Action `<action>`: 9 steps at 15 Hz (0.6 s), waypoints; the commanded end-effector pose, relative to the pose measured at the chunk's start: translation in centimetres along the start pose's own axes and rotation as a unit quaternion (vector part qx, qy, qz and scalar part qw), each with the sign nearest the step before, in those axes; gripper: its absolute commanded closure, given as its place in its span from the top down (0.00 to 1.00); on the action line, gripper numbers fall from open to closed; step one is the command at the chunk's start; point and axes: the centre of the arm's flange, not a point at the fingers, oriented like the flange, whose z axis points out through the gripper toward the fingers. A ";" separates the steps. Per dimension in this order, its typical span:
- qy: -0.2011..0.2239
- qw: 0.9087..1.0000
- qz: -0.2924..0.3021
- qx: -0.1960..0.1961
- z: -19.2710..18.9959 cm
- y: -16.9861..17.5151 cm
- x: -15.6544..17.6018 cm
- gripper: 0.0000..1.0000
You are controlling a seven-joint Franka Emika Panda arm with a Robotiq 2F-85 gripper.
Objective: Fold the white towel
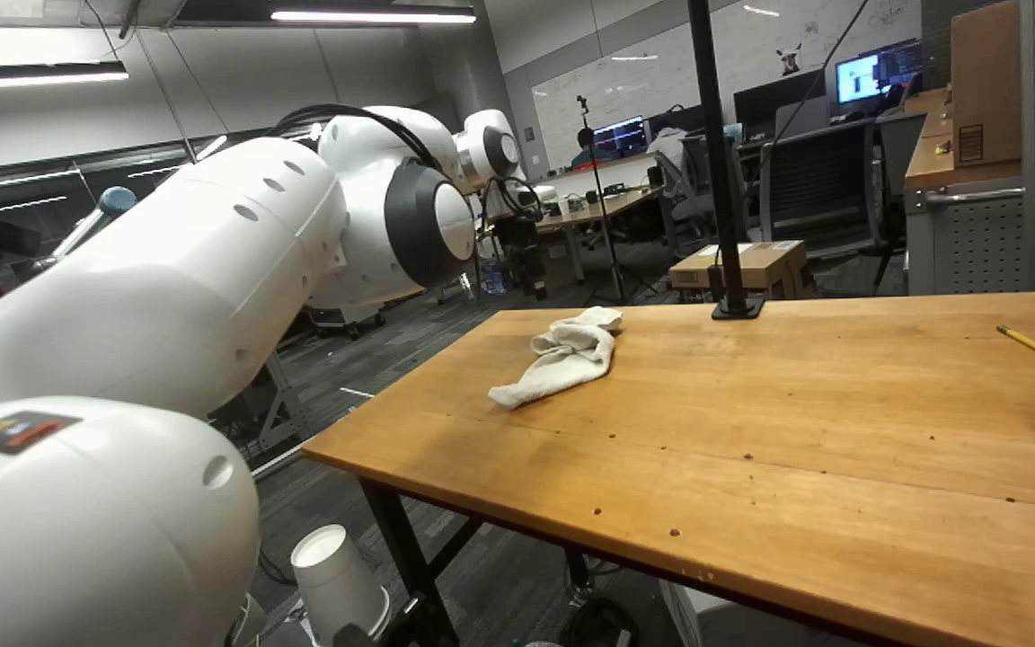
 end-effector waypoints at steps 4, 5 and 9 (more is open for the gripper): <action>-0.037 0.998 0.036 0.034 1.0 5.9 -4.6 1.00; -0.039 0.998 0.043 0.032 1.0 5.9 -4.6 1.00; -0.055 0.992 0.110 0.026 1.0 6.1 -4.6 1.00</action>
